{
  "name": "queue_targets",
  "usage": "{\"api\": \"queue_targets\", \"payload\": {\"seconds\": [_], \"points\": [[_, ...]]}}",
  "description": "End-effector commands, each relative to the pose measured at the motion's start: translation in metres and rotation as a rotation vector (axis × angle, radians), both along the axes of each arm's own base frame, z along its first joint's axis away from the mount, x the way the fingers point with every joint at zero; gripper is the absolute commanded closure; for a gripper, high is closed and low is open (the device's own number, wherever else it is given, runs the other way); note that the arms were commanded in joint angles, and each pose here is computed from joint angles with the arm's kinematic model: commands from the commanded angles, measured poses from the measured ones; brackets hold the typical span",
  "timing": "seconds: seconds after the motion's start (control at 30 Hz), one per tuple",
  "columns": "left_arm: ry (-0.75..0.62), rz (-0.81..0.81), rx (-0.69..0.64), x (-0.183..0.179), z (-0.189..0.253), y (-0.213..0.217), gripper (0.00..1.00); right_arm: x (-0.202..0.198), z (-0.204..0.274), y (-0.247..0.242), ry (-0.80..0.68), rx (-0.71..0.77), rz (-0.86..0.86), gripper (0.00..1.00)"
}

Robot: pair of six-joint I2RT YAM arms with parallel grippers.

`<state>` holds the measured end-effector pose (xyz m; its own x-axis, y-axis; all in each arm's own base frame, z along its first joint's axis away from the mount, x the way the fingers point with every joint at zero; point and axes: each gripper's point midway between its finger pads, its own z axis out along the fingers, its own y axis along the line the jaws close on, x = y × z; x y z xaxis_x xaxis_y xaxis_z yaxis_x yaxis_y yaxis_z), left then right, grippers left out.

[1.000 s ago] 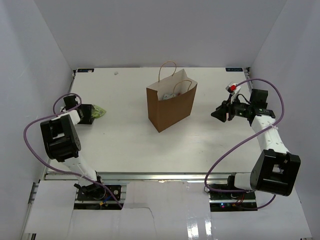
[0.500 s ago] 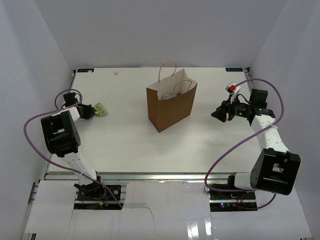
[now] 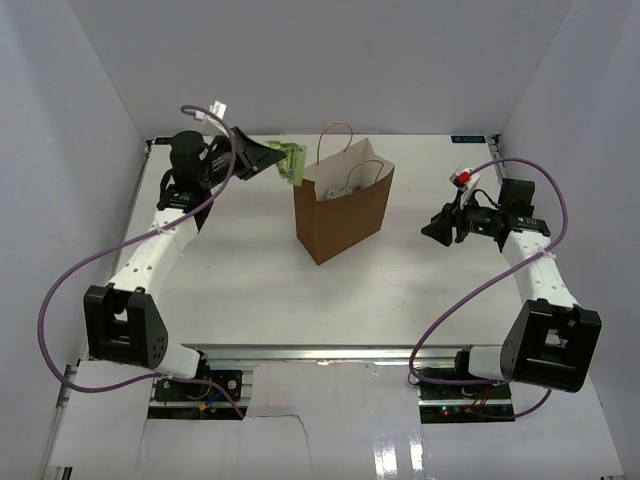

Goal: Place the snacks into the paper bag

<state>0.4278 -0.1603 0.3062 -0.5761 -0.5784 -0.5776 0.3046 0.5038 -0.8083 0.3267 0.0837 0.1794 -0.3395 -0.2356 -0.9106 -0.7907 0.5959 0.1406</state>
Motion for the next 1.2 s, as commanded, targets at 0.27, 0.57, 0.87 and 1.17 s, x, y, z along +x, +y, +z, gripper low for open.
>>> {"api": "queue_targets", "payload": {"seconds": [0.27,0.57,0.87,1.17], "points": [[-0.344,-0.098,0.186,-0.048,0.088,-0.106,0.98,-0.011,0.029,0.008,-0.086,0.009,0.044,0.45],[-0.273,0.047,0.338,-0.011,0.053,-0.125,0.95,-0.016,0.034,0.009,-0.1,0.004,0.045,0.45],[-0.351,-0.107,0.332,-0.033,0.064,-0.141,0.26,-0.017,0.034,0.009,-0.098,0.001,0.046,0.44],[-0.476,0.019,0.397,-0.063,0.11,-0.096,0.03,-0.011,0.05,0.005,-0.091,-0.008,0.019,0.44]]}}
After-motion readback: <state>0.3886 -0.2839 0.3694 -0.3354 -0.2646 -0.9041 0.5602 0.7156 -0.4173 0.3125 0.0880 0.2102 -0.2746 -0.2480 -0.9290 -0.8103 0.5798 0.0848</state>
